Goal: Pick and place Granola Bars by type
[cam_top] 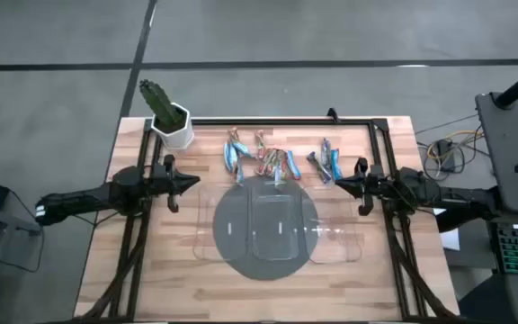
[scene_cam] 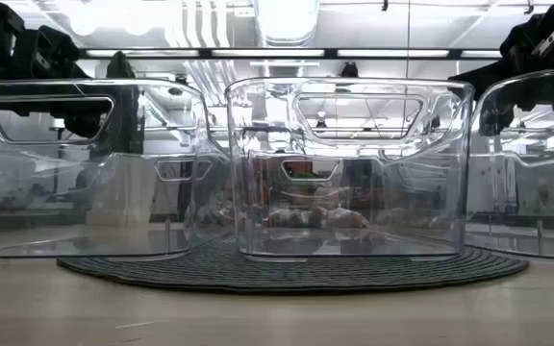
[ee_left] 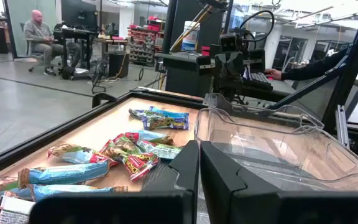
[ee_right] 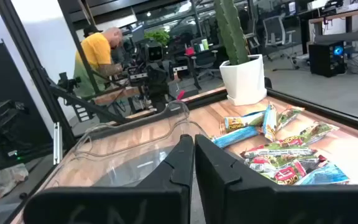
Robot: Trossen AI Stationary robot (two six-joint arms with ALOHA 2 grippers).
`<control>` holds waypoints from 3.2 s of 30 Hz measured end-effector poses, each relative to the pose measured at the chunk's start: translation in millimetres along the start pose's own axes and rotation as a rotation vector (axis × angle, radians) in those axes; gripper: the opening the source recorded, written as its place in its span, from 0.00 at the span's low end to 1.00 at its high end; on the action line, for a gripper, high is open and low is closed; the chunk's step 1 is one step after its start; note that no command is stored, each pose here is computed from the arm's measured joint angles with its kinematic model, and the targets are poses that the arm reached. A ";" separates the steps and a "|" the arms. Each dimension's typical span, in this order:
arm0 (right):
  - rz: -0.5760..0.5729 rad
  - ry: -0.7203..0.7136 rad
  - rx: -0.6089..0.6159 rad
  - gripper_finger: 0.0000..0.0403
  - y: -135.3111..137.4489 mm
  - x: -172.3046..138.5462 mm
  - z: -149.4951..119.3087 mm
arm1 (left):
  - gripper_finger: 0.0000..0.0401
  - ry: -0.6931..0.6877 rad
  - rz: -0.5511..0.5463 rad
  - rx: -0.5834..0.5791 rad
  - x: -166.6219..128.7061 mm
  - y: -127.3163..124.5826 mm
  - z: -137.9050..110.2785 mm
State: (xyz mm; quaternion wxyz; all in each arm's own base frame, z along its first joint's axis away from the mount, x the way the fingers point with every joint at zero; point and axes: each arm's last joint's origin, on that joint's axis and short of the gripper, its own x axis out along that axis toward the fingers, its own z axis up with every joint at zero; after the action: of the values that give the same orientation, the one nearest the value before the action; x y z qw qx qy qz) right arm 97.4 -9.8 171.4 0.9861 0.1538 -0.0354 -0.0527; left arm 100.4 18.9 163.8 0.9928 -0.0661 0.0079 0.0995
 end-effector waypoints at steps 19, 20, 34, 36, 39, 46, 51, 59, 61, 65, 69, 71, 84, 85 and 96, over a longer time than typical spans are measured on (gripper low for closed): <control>0.000 0.000 0.000 0.02 0.0 0.0 0.0 | 0.00 0.000 0.000 0.000 0.0 0.1 0.0; 0.000 0.000 0.000 0.02 0.0 0.0 0.0 | 0.00 0.000 0.001 0.000 0.0 0.1 -0.1; 0.001 0.000 0.000 0.02 0.0 0.0 0.0 | 0.00 0.000 0.000 0.000 0.0 0.0 -0.1; 0.000 0.000 0.000 0.02 0.0 0.0 0.0 | 0.00 0.000 0.000 0.000 0.0 0.0 0.0; 0.000 0.000 0.000 0.02 0.0 0.0 0.0 | 0.00 0.000 -0.001 0.000 0.0 0.0 0.0; 0.001 0.000 0.000 0.02 0.0 0.0 0.0 | 0.00 0.000 -0.001 0.000 0.0 0.0 -0.1; 0.001 0.001 0.000 0.02 0.0 0.0 0.0 | 0.00 -0.001 0.003 0.007 0.0 0.1 0.0; -0.028 -0.040 -0.032 0.02 -0.1 0.0 3.1 | 0.00 -0.002 0.005 -0.004 0.0 0.1 0.1; -0.069 -0.083 0.000 0.02 -0.8 -0.2 6.1 | 0.00 -0.003 0.007 -0.043 0.0 0.2 0.1; -0.137 -0.144 0.112 0.02 -2.4 -0.8 9.5 | 0.00 -0.017 0.004 -0.145 0.0 0.0 1.4; -0.134 -0.179 0.195 0.02 -2.0 -1.1 12.0 | 0.00 -0.089 -0.018 -0.324 -0.4 -0.8 8.6; -0.123 -0.201 0.206 0.02 -1.3 -1.4 14.1 | 0.00 -0.132 -0.033 -0.354 -0.9 -1.4 12.9; -0.089 -0.276 0.213 0.02 1.1 -2.8 21.6 | 0.00 -0.281 -0.087 -0.461 -4.8 -3.6 31.7; -0.083 -0.290 0.214 0.02 1.6 -3.2 22.9 | 0.00 -0.311 -0.093 -0.463 -6.0 -3.9 35.7; 0.014 -0.598 0.119 0.02 10.4 -15.7 51.2 | 0.00 -0.589 -0.107 -0.404 -26.9 -9.0 91.3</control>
State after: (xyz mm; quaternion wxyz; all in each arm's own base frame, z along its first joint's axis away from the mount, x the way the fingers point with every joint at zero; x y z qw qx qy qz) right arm 78.4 -13.5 222.5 0.9216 0.1886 -0.3280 -0.0867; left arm 76.1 16.9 256.2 0.9232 -0.2297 -0.3018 0.0619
